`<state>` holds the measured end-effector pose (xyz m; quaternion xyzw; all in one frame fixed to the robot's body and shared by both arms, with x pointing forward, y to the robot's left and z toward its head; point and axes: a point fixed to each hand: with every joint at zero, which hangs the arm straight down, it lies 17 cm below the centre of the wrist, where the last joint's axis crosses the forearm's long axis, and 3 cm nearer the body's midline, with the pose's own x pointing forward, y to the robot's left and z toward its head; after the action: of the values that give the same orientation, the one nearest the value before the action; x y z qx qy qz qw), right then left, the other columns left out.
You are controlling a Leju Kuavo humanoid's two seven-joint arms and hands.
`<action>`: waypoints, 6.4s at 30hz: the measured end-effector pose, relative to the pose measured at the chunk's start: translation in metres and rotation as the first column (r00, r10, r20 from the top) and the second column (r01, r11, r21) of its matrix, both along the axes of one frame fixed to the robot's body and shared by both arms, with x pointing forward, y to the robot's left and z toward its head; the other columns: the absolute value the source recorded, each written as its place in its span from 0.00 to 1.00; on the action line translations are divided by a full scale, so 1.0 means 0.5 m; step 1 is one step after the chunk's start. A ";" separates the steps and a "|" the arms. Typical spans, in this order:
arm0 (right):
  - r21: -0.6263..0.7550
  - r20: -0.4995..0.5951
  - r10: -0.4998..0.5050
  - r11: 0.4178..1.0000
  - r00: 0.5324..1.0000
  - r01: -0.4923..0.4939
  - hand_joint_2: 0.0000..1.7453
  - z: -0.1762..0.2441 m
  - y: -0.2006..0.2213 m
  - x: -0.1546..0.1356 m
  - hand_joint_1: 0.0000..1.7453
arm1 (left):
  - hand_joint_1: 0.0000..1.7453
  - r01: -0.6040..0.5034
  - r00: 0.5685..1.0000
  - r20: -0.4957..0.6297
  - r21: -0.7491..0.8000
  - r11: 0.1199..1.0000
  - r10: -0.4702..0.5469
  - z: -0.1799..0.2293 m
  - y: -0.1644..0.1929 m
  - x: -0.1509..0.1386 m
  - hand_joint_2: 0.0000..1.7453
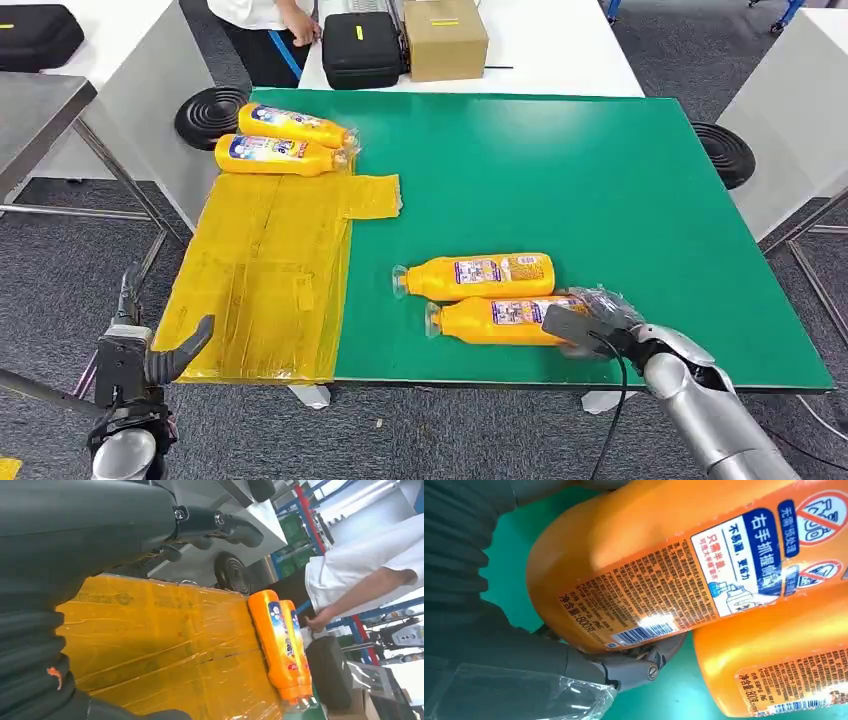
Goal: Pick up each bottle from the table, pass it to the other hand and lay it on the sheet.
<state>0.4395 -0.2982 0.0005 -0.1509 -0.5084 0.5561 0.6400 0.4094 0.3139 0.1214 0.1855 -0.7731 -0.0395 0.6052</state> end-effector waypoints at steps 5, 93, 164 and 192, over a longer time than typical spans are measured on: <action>0.049 0.011 0.018 0.999 1.000 -0.018 1.00 0.007 0.018 -0.009 1.00 | 0.00 0.000 1.000 -0.001 -0.002 1.000 0.000 -0.001 0.000 -0.001 1.00; 0.875 0.019 -0.017 0.483 1.000 -0.009 1.00 0.158 0.582 -0.018 1.00 | 0.00 0.661 0.741 0.198 -0.384 0.645 -0.642 0.082 -0.358 -0.008 1.00; 0.812 0.169 0.087 0.552 0.982 -0.189 0.00 0.190 0.669 -0.053 0.00 | 1.00 0.617 0.762 0.062 -0.372 0.693 -0.645 0.036 -0.384 0.047 1.00; 0.868 0.264 0.182 0.382 0.947 -0.316 0.00 0.299 0.643 -0.137 0.00 | 1.00 0.411 0.873 0.226 0.136 0.902 -0.432 0.322 -0.202 0.177 1.00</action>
<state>0.3709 0.0234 0.1501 0.2588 -0.7817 0.2754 0.4961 0.4979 0.2127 0.2823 0.0413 -0.8626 -0.1790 0.4713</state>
